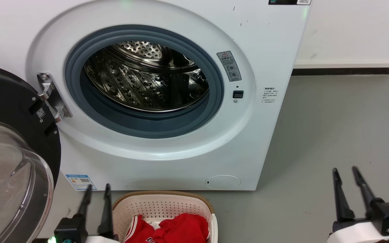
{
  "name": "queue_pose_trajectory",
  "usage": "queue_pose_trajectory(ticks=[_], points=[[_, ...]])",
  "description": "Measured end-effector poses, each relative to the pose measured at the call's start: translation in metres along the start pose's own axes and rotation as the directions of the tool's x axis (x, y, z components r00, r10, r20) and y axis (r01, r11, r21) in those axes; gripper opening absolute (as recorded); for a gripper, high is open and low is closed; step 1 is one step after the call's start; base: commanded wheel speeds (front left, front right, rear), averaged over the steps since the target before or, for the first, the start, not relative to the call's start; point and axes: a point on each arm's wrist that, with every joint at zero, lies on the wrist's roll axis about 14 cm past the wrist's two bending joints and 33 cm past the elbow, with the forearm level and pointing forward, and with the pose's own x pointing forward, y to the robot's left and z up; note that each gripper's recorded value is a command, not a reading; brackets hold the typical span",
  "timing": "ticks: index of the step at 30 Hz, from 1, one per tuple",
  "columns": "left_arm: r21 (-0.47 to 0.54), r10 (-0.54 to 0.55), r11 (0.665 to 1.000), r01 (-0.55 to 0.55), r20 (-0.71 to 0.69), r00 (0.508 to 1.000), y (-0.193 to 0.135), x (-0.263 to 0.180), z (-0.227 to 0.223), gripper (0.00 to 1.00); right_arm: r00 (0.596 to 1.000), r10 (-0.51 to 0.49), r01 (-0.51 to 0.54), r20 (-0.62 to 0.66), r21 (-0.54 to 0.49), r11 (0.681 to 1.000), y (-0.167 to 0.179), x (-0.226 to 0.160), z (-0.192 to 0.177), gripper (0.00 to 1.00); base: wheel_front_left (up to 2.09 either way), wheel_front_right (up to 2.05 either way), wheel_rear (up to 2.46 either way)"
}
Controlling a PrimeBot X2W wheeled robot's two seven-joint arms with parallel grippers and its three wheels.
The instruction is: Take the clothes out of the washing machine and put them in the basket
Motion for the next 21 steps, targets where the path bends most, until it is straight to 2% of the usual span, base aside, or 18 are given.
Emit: queue_pose_trajectory(ticks=[4, 11, 21], points=[[-0.021, 0.010, 1.000, -0.011, -0.067, 0.998, 0.001, -0.007, -0.018, 0.00, 0.998, -0.006, 0.007, -0.055, 0.025, 1.000, 0.000, -0.005, -0.016, 0.00, 0.00, 0.00, 0.00], [-0.159, 0.042, 0.985, -0.060, -0.109, 0.993, 0.008, -0.006, -0.025, 0.00, 0.995, -0.043, 0.058, -0.093, 0.171, 0.984, -0.006, -0.005, -0.024, 0.00, 0.00, 0.00, 0.00], [-0.341, 0.062, 0.934, -0.105, -0.134, 0.989, 0.012, -0.002, -0.027, 0.00, 0.991, -0.071, 0.107, -0.111, 0.364, 0.925, -0.008, -0.003, -0.026, 0.00, 0.00, 0.00, 0.00]])
